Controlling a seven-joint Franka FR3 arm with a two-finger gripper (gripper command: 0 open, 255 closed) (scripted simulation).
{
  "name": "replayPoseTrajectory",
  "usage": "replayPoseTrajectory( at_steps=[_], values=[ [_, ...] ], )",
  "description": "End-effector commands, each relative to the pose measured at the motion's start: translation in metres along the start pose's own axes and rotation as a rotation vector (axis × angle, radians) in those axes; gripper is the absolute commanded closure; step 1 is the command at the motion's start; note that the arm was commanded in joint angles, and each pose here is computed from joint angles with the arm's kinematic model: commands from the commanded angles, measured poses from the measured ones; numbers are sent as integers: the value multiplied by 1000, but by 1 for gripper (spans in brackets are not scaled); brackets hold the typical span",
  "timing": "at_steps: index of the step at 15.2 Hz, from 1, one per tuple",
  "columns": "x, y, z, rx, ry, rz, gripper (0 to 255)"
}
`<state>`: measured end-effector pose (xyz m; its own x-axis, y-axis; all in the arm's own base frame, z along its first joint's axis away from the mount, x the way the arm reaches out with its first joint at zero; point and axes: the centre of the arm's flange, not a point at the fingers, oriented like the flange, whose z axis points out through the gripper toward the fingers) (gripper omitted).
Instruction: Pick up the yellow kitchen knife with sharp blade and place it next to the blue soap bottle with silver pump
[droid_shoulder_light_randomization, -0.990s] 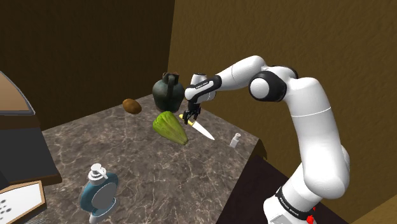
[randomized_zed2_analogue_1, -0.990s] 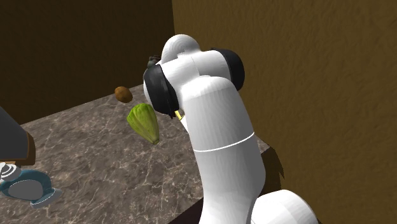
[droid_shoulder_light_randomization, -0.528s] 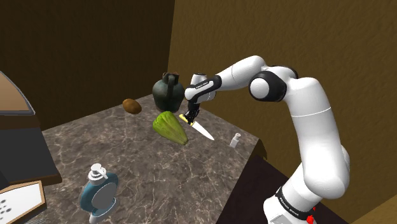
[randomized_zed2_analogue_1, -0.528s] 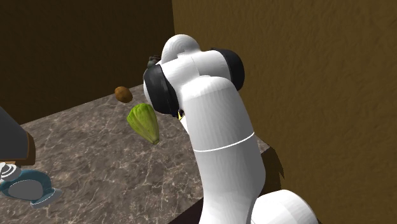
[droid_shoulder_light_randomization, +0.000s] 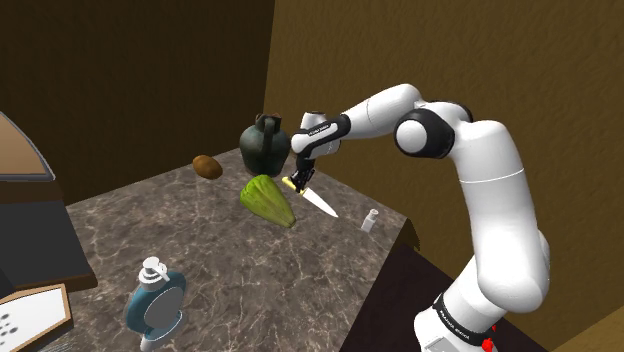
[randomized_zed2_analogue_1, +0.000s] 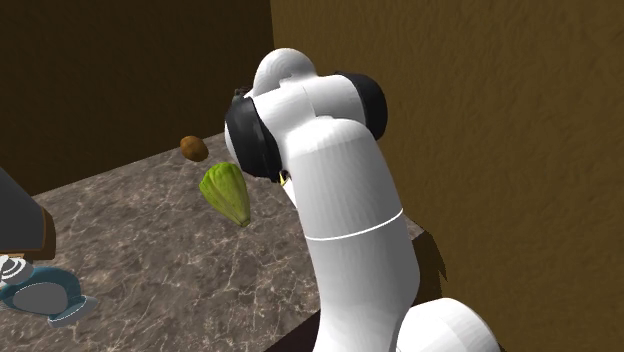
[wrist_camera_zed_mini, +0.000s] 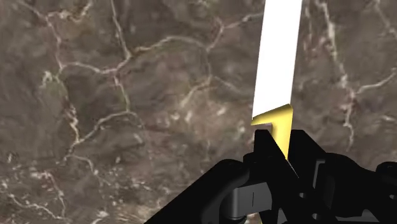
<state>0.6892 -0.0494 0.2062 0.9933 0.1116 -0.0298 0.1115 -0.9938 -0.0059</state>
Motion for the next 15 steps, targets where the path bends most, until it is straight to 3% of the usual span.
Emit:
replayPoseTrajectory(
  at_steps=[1, 15],
  values=[
    [0, 0, -11, 0, 0, 0, 255],
    [-2, 0, -84, 0, 0, 0, 255]
  ],
)
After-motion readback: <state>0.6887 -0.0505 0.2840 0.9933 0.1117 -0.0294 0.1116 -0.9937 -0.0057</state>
